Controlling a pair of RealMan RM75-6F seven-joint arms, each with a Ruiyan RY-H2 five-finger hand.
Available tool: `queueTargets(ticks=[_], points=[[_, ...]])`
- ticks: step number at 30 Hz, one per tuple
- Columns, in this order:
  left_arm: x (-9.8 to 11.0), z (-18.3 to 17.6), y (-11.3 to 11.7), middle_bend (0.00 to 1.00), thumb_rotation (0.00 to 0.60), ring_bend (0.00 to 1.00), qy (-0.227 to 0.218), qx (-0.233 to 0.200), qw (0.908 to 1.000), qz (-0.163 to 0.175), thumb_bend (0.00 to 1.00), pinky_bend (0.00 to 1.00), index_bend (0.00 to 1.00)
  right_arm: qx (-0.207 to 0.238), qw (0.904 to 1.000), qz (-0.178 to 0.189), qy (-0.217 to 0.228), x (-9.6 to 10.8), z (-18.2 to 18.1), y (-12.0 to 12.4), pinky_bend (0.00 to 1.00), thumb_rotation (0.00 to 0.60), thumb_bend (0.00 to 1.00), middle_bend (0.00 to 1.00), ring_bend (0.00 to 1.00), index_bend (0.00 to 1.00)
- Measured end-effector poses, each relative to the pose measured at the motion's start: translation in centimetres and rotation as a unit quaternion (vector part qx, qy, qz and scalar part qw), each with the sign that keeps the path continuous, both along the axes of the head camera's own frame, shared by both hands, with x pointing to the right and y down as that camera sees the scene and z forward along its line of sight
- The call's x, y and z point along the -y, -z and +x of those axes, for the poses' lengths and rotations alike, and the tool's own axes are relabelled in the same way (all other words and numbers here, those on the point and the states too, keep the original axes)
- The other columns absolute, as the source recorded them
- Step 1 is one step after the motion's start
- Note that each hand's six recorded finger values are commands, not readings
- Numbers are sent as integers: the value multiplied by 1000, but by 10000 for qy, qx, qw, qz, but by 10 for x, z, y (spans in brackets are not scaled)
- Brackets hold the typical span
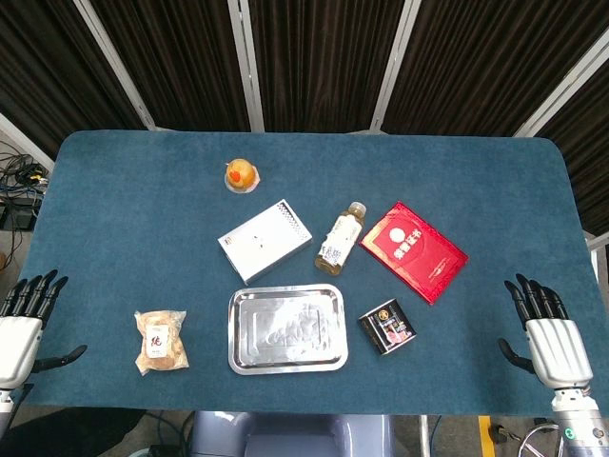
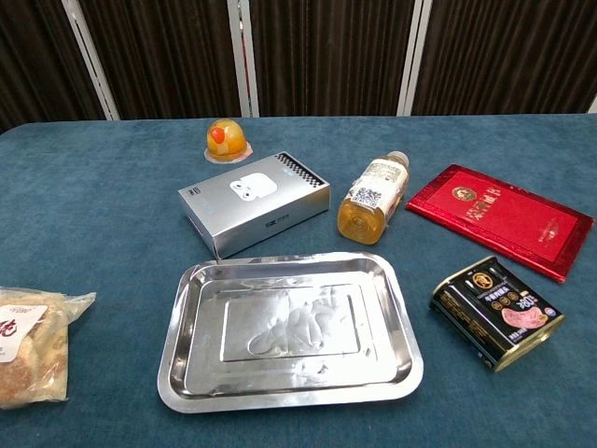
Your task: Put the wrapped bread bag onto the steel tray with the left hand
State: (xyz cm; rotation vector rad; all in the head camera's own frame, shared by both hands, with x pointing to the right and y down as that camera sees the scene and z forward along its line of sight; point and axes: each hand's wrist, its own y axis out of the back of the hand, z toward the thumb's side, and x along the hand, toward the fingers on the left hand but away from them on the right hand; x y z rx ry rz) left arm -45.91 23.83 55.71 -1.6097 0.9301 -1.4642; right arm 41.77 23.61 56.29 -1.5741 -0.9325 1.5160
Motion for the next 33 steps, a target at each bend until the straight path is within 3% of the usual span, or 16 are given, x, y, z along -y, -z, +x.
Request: queueTargets(ticks=[9, 17, 20, 25, 27, 31, 33], points=[[-1, 11, -14, 0, 600, 0, -273, 101, 9991, -297, 82, 11, 0, 15, 10000, 8, 14, 0, -2, 0, 90, 600, 302, 0, 0, 0], [-6, 35, -47, 0, 600, 0, -686, 371, 9904, -1142, 90, 14, 0, 14, 10000, -1, -5, 1, -2, -1, 90, 600, 302, 0, 0, 0], [-6, 49, -62, 0, 600, 0, -895, 481, 9846, -1425, 98, 50, 22, 28, 10000, 7, -5, 1, -2, -1, 90, 600, 302, 0, 0, 0], [-4, 83, -86, 14, 600, 17, -1182, 457, 9789, -1604, 114, 147, 102, 46, 10000, 4, -3, 1, -2, -1, 90, 600, 302, 0, 0, 0], [-5, 94, -93, 87, 600, 85, -1241, 423, 9777, -1638, 152, 218, 163, 59, 10000, 12, -10, 2, -2, 0, 90, 600, 303, 0, 0, 0], [-8, 113, -109, 477, 600, 443, -1334, 410, 9757, -1689, 280, 548, 505, 89, 10000, 28, -34, 2, -1, 1, 90, 600, 302, 0, 0, 0], [-9, 118, -113, 614, 600, 571, -1373, 455, 9753, -1667, 313, 644, 608, 96, 9999, 34, -41, 2, 0, 1, 90, 600, 302, 0, 0, 0]])
